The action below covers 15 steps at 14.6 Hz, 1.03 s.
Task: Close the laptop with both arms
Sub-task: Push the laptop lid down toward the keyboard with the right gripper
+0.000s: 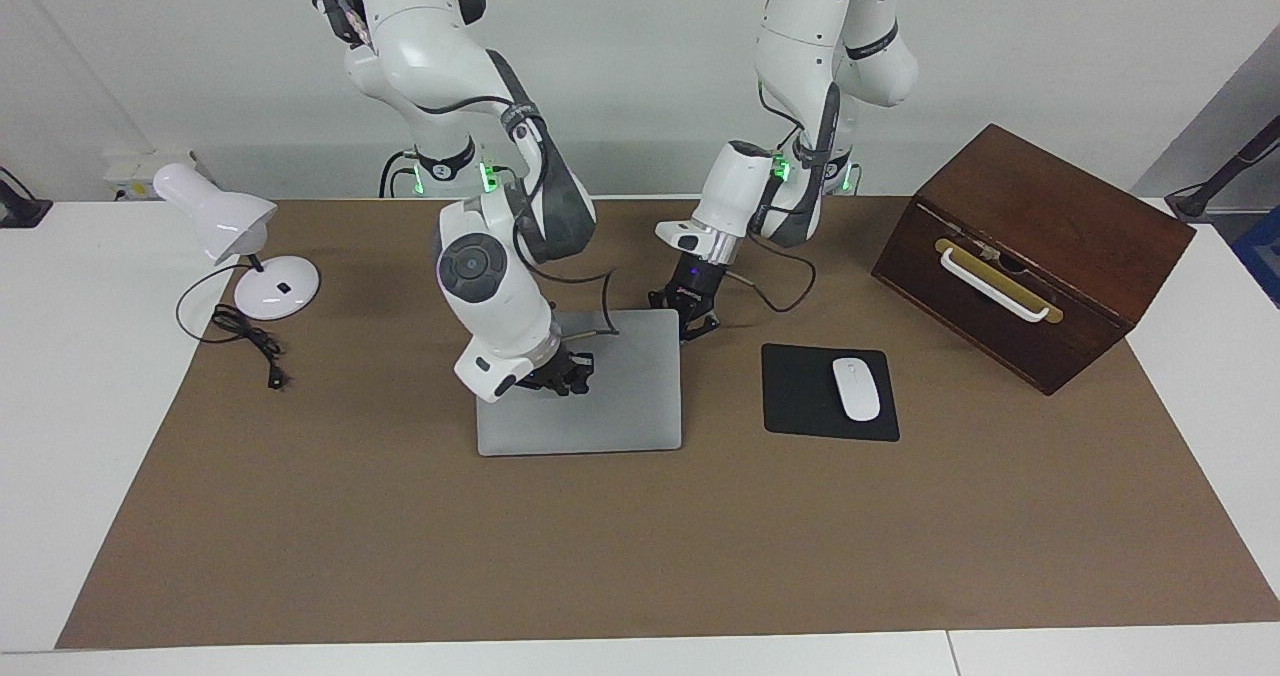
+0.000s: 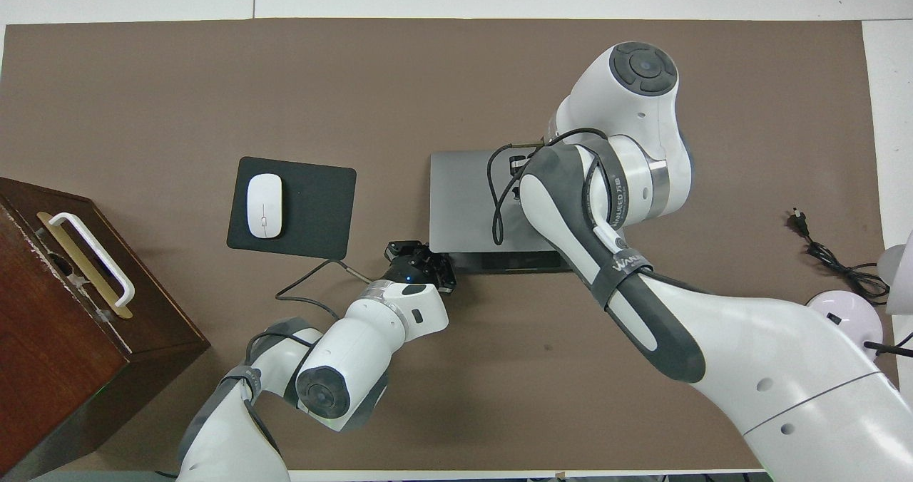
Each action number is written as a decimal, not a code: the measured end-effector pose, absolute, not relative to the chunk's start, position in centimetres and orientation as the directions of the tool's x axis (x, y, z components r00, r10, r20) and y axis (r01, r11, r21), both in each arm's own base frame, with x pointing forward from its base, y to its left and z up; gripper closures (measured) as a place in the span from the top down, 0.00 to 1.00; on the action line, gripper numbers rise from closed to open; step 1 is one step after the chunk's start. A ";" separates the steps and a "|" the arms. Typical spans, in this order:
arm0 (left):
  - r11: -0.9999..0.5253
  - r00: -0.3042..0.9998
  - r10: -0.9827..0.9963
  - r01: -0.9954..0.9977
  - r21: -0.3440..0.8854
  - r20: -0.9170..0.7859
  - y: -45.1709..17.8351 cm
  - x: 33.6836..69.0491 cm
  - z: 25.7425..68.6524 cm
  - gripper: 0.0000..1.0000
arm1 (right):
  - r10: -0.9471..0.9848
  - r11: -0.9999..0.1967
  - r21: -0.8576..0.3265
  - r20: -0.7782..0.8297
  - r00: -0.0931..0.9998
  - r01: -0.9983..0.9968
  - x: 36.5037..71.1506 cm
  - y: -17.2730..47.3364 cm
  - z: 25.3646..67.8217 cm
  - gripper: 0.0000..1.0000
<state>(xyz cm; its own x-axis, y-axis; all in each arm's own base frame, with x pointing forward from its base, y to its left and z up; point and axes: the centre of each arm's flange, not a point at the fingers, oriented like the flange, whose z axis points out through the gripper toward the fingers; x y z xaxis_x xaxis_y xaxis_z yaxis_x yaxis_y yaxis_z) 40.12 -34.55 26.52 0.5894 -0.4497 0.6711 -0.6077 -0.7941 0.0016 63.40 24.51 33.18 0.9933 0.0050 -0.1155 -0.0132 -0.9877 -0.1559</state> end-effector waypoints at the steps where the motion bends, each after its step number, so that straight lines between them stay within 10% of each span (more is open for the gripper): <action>1: -0.793 0.588 -0.451 -0.609 0.000 0.672 -34.5 40.1 26.5 0.01 | 0.004 -0.988 -0.155 -0.115 0.993 -0.014 63.3 24.5 32.9 0.01; 10: -0.792 0.586 -0.452 -0.610 -0.001 0.673 -34.5 40.1 26.5 0.01 | -0.005 -0.988 -0.154 -0.122 0.993 -0.024 63.4 23.7 33.8 0.01; 15: -0.792 0.586 -0.452 -0.610 -0.001 0.673 -34.5 40.1 26.5 0.01 | -0.012 -0.987 -0.156 -0.115 0.993 -0.030 65.4 18.0 42.6 0.01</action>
